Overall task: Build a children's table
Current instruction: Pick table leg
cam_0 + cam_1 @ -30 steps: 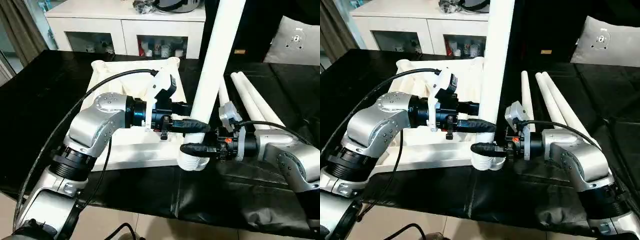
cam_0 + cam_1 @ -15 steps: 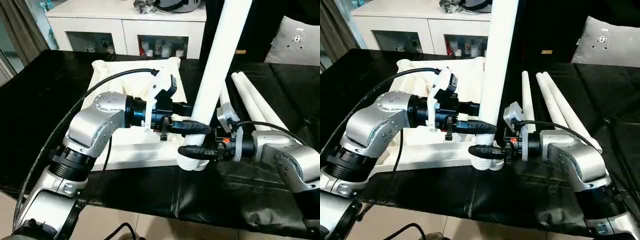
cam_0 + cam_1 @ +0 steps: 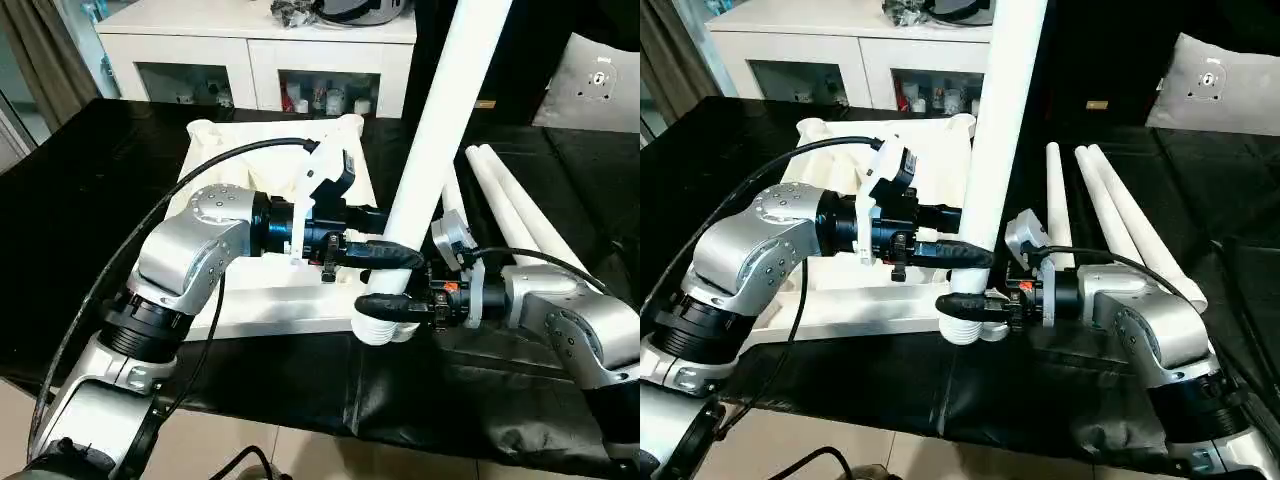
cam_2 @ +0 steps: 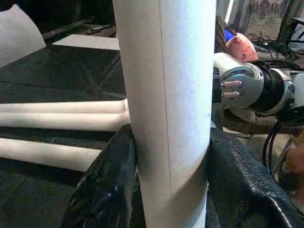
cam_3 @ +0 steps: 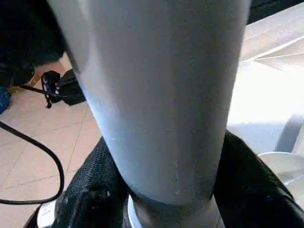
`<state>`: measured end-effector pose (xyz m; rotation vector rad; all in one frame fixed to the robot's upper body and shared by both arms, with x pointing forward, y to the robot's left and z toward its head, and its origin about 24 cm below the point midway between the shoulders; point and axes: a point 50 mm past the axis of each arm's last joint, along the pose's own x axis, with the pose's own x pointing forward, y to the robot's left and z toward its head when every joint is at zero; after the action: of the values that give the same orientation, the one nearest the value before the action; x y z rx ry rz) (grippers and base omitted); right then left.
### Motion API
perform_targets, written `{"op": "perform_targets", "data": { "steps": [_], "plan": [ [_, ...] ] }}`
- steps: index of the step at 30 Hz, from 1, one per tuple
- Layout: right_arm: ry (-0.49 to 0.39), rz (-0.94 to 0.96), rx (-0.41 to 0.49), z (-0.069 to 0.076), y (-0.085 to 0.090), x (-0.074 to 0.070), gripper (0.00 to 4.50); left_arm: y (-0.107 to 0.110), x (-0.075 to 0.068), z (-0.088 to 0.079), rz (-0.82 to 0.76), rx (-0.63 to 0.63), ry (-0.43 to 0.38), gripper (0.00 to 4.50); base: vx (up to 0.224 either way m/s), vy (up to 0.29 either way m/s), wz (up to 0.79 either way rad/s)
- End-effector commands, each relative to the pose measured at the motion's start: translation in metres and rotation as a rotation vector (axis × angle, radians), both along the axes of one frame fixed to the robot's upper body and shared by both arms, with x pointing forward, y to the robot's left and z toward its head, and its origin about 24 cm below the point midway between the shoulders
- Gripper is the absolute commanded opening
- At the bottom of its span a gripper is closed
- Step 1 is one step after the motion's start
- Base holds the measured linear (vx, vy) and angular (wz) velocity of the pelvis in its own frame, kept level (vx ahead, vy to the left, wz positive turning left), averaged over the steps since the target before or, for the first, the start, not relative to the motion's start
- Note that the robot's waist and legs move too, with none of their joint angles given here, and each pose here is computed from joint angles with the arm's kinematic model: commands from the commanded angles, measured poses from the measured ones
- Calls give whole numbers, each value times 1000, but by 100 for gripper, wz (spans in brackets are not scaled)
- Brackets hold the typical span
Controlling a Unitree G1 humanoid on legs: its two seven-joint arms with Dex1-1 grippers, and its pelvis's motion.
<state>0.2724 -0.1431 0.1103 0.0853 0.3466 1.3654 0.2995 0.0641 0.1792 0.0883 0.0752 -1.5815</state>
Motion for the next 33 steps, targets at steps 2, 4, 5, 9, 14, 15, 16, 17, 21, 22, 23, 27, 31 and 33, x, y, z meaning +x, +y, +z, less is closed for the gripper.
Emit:
{"op": "perform_targets", "data": {
  "steps": [2, 4, 5, 9, 14, 15, 16, 17, 21, 22, 23, 27, 31, 33],
  "plan": [
    [2, -9, 13, 1, 1, 0, 204, -5, -4, 11, -35, -15, -43, 186, 0, 0, 0],
    [-2, -12, 12, 1, 1, 1, 203, -5, -4, 11, -31, -15, -43, 186, 0, 0, 0],
    [-12, -20, 5, 1, 0, 1, 203, -4, -3, 12, -29, -15, -43, 186, 0, 0, 0],
    [-18, -29, 11, 1, 1, 3, 237, -3, -3, 12, -25, -14, -45, 186, 0, 0, 0],
    [-19, -39, 25, 4, 1, 5, 299, -2, -3, 12, -25, -13, -44, 186, 0, 0, 0],
    [-19, -39, 24, 4, 1, 5, 299, -2, -3, 12, -25, -12, -44, 186, 0, 0, 0],
    [-19, -39, 23, 4, 1, 5, 304, -2, -3, 12, -26, -12, -44, 186, 0, 0, 0],
    [-20, -39, 23, 4, 1, 5, 304, -2, -3, 12, -26, -12, -44, 186, 0, 0, 0],
    [-18, -36, 25, 4, 1, 5, 306, -2, -3, 12, -32, -10, -44, 186, 0, 0, 0],
    [-14, -25, 32, 4, 1, 4, 306, -3, -3, 12, -32, -10, -45, 186, 0, 0, 0],
    [-13, -22, 35, 4, 1, 4, 288, -3, -3, 12, -33, -10, -45, 186, 0, 0, 0],
    [-14, -14, 30, 4, 2, 3, 260, -4, -2, 12, -34, -10, -46, 186, 0, 0, 0],
    [-13, -14, 26, 3, 1, 3, 230, -4, -2, 13, -35, -8, -49, 186, 0, 0, 0],
    [-13, -16, 26, 3, 1, 3, 221, -4, -2, 13, -35, -8, -50, 186, 0, 0, 0]
  ]
}}
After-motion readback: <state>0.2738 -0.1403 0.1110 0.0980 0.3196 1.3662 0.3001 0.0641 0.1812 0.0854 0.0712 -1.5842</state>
